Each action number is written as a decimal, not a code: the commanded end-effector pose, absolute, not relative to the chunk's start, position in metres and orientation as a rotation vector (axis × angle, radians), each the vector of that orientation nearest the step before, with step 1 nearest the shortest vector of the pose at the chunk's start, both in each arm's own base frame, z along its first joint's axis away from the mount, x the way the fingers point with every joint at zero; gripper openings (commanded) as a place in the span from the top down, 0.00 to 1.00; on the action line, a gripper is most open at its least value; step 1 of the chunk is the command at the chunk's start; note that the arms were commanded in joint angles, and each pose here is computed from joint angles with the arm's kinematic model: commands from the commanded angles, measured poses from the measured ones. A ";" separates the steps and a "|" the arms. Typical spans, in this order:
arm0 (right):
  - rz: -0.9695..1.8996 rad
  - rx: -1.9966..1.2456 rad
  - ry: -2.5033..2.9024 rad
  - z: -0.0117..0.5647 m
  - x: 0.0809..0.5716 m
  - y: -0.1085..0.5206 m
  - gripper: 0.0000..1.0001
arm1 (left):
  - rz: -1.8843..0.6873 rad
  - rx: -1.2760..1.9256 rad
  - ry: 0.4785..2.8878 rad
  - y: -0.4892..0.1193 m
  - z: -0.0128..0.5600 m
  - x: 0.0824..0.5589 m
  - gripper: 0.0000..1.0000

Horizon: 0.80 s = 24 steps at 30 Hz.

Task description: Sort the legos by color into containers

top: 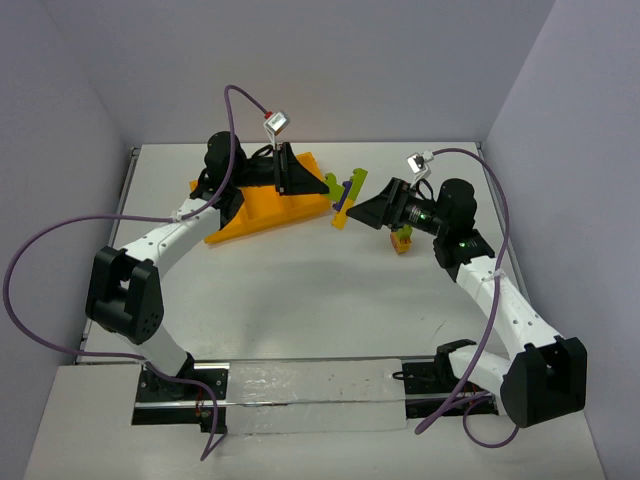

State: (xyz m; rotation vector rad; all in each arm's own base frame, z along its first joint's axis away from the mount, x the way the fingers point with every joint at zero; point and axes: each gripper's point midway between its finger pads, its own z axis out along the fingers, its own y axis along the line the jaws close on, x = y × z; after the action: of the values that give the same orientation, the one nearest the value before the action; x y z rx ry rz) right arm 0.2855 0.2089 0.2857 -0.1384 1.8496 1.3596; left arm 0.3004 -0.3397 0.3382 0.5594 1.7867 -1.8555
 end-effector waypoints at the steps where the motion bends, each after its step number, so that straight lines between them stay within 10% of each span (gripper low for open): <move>1: 1.446 -0.209 1.735 0.309 0.282 0.215 0.03 | -1.908 0.655 1.669 -0.337 0.359 0.288 1.00; 24: 1.591 -0.293 1.626 0.343 0.281 0.230 0.21 | -1.929 0.674 1.691 -0.344 0.350 0.288 1.00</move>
State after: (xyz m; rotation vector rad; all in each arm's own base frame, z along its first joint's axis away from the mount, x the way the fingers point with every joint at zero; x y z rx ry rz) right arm 0.2848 0.2246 0.3111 -0.1944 1.7259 1.5728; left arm 0.2953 -0.3427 0.3376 0.5872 1.7762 -1.9382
